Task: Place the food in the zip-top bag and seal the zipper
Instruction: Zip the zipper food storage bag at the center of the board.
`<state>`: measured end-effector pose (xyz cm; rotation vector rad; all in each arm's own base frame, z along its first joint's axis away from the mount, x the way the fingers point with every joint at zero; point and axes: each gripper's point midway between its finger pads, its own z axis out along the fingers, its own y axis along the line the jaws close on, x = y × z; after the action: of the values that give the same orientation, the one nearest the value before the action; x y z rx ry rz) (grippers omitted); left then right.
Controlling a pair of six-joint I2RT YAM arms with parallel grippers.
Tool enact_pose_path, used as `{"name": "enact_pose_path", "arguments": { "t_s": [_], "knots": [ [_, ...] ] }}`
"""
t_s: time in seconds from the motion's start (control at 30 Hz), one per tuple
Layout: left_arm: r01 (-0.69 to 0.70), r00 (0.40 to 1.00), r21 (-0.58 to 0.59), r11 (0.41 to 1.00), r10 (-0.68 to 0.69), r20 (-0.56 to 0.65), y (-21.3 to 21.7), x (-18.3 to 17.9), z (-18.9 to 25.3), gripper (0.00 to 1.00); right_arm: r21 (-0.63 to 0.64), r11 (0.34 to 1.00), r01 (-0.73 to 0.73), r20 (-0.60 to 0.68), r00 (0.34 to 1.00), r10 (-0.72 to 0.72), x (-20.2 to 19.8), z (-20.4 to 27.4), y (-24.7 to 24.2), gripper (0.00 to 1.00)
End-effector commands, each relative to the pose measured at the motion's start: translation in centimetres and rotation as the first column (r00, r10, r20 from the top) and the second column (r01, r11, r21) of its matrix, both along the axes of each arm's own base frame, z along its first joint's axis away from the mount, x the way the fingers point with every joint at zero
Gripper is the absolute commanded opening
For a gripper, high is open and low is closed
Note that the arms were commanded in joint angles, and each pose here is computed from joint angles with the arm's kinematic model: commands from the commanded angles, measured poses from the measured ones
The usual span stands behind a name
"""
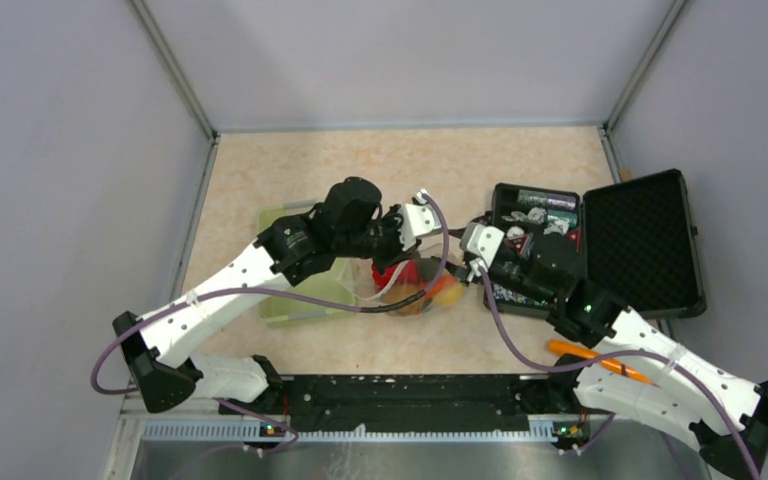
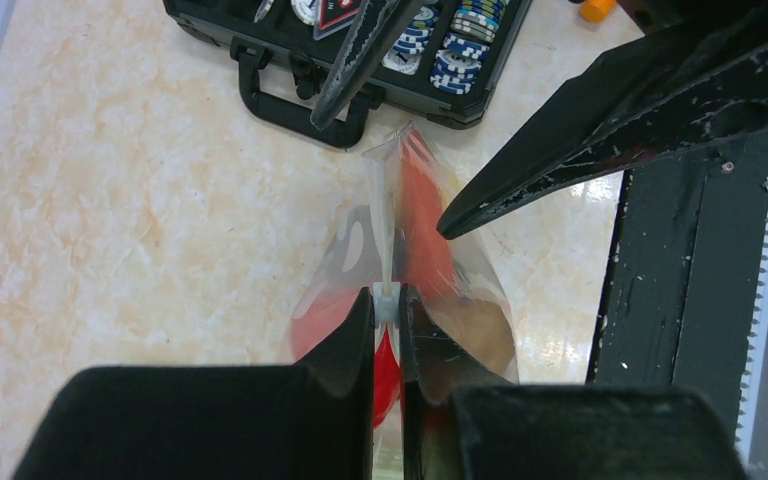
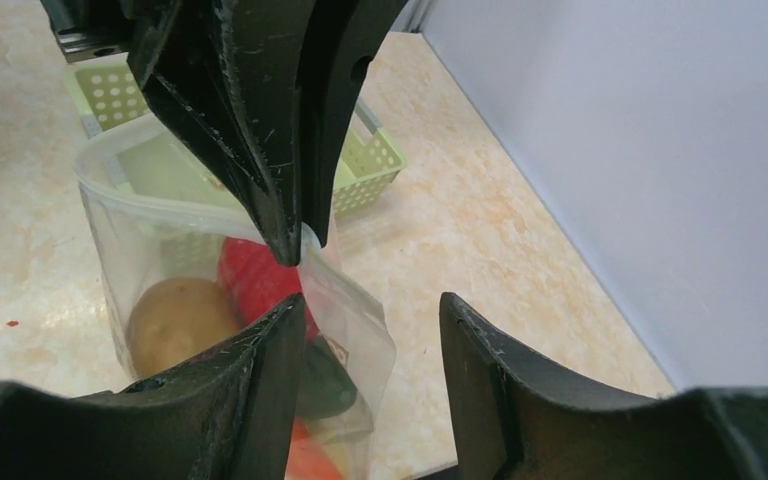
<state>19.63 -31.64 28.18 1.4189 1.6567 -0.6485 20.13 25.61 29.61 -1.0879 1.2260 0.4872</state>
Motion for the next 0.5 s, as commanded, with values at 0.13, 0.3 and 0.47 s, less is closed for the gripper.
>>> {"name": "enact_pose_path", "arguments": {
  "t_s": [0.13,0.3,0.47],
  "knots": [
    [0.069,0.997,-0.082,0.994,-0.066,0.034,-1.1,-1.2,3.3,0.00,-0.063,0.985,-0.162,-0.030,0.987,0.161,-2.0,0.7,1.7,0.48],
    [0.089,0.996,-0.074,0.993,-0.087,0.024,-1.3,-1.9,3.3,0.00,-0.098,0.973,-0.207,-0.059,0.978,0.202,-2.0,-0.1,2.8,0.40],
    [0.085,0.996,-0.075,0.994,-0.083,0.026,-1.1,-2.0,3.3,0.00,-0.082,0.975,-0.208,-0.042,0.978,0.205,-1.9,-0.3,2.9,0.22]
  ]
}}
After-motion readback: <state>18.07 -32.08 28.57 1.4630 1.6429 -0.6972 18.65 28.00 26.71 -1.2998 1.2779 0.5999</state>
